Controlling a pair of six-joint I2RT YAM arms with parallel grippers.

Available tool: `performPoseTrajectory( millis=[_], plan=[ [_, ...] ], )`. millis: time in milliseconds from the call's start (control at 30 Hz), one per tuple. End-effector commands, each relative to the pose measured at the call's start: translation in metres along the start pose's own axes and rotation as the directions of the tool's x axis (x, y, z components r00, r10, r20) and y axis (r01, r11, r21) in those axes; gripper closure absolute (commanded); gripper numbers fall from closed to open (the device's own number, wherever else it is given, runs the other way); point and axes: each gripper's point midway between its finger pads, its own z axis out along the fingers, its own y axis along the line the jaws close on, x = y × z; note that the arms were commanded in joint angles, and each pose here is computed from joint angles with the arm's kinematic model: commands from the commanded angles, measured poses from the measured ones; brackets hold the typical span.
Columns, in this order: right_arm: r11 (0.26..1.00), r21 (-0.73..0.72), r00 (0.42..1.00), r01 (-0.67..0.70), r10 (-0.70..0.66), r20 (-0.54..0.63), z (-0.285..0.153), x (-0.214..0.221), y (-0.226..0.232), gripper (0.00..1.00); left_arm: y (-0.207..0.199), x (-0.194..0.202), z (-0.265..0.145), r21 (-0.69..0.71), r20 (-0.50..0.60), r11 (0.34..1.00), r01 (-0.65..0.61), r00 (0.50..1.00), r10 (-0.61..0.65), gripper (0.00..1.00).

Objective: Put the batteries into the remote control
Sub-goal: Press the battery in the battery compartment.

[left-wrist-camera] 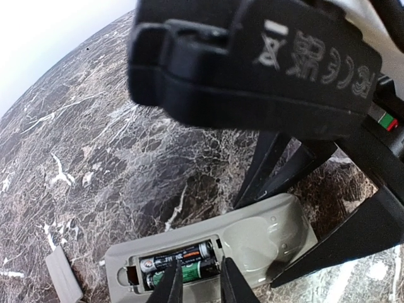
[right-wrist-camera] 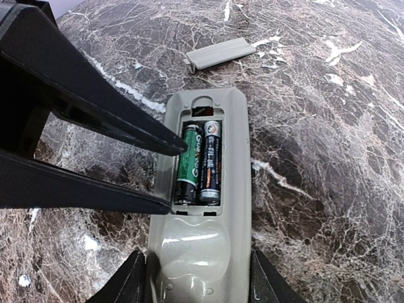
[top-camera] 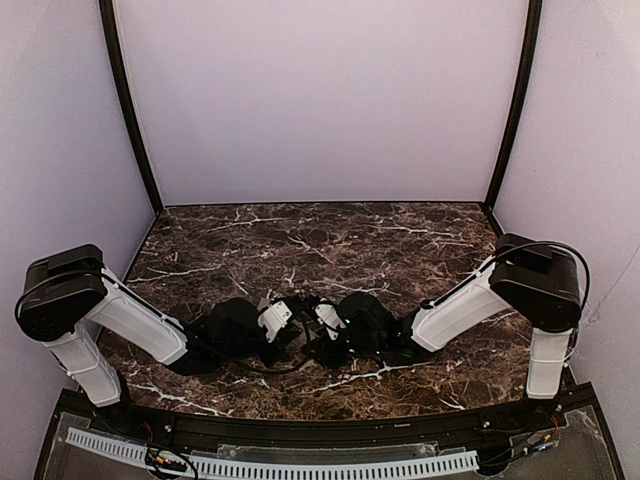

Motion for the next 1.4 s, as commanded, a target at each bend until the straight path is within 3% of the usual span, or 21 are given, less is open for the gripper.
performPoseTrajectory(
  millis=[0,600,933,1367],
  plan=[
    [0.996,0.080,0.945,0.029,-0.002,-0.327,0.002,0.106,-0.021,0.80,-0.003,-0.008,0.005,0.010,0.022,1.000,-0.018,1.000,0.017,0.78],
    [0.996,0.085,0.941,0.027,0.003,-0.337,0.003,0.108,-0.022,0.84,0.004,0.009,0.012,-0.044,-0.052,0.999,-0.022,0.998,0.020,0.86],
    [0.995,0.093,0.941,0.028,0.005,-0.338,0.002,0.109,-0.024,0.86,0.003,0.039,0.009,-0.040,-0.143,0.999,-0.018,0.990,0.012,0.92],
    [0.995,0.096,0.940,0.028,0.007,-0.342,0.000,0.111,-0.025,1.00,0.012,0.076,0.003,-0.080,-0.256,0.996,-0.033,0.967,0.011,0.94]
  ],
)
